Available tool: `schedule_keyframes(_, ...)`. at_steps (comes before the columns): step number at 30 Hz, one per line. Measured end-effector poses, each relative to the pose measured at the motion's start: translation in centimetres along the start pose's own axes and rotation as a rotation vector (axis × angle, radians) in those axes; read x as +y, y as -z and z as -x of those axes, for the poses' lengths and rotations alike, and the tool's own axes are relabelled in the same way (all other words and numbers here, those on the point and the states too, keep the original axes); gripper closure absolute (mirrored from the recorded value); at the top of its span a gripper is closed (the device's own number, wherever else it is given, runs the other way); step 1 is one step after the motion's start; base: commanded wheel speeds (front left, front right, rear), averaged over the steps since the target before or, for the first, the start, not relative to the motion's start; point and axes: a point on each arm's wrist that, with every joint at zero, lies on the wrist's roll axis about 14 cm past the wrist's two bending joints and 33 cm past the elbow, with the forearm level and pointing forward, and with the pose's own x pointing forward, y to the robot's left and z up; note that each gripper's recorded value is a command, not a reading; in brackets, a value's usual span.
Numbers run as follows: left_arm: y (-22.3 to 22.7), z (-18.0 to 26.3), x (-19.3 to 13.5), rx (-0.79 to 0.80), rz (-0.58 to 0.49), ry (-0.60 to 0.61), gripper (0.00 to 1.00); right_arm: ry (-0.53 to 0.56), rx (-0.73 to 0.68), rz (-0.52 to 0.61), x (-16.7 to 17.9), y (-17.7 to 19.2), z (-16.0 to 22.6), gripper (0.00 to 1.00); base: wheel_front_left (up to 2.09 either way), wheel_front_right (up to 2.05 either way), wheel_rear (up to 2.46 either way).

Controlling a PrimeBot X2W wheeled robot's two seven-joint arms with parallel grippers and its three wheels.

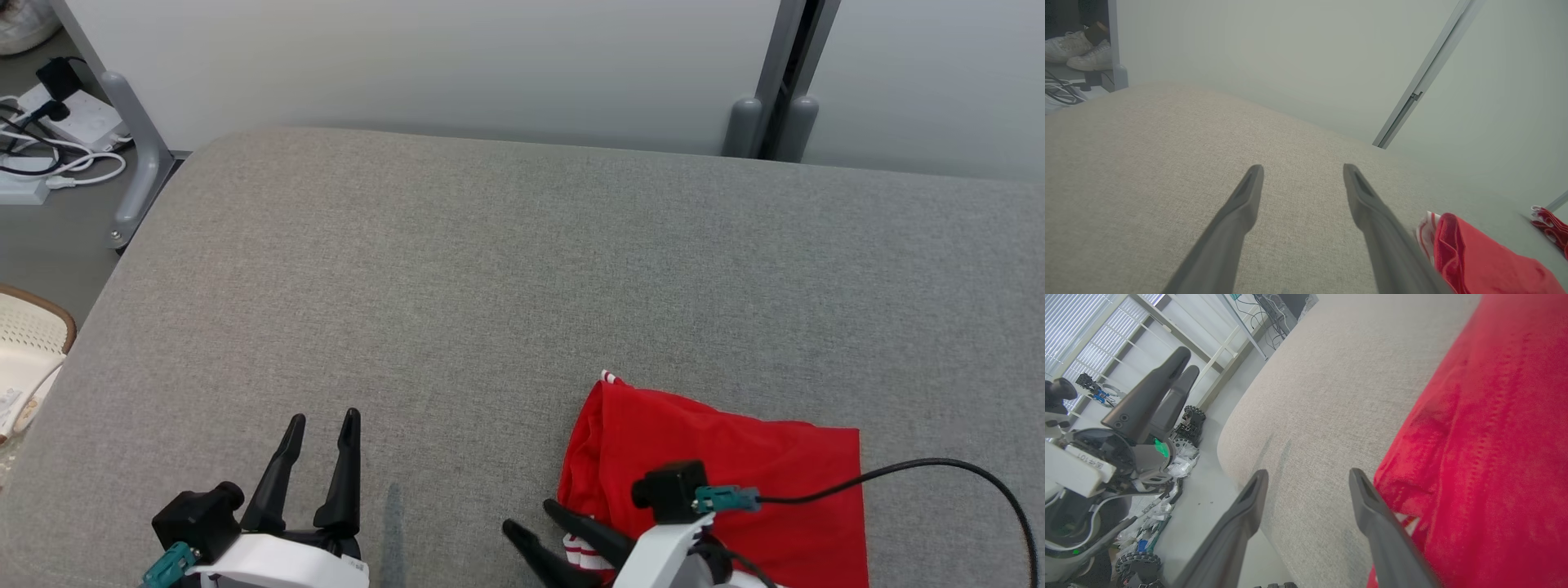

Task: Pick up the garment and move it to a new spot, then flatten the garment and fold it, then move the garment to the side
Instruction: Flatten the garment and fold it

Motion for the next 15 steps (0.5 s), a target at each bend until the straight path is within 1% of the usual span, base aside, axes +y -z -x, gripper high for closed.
schedule_keyframes(4, -0.1, 0.0, -0.1, -0.004, 0.002, 0.004, 0.0, -0.072, 0.023, 0.008, 2.6, 0.7, -0.2, 0.0, 0.0, 0.0, 0.0)
schedule_keyframes(7, -0.3, 0.0, -0.3, -0.011, 0.003, 0.012, 0.0, -0.084, -0.014, 0.022, 3.0, -0.4, -0.1, 0.0, 0.0, 0.0, 0.0)
schedule_keyframes(12, -0.8, -0.2, -0.8, -0.026, -0.003, 0.029, 0.0, -0.067, -0.161, 0.083, 2.0, -5.5, 0.7, 0.0, 0.0, 0.0, 0.0)
schedule_keyframes(15, -1.2, -0.4, -1.2, -0.041, -0.005, 0.043, 0.0, -0.007, -0.269, 0.195, -0.3, -9.6, 2.5, 0.0, 0.0, 0.0, 0.0)
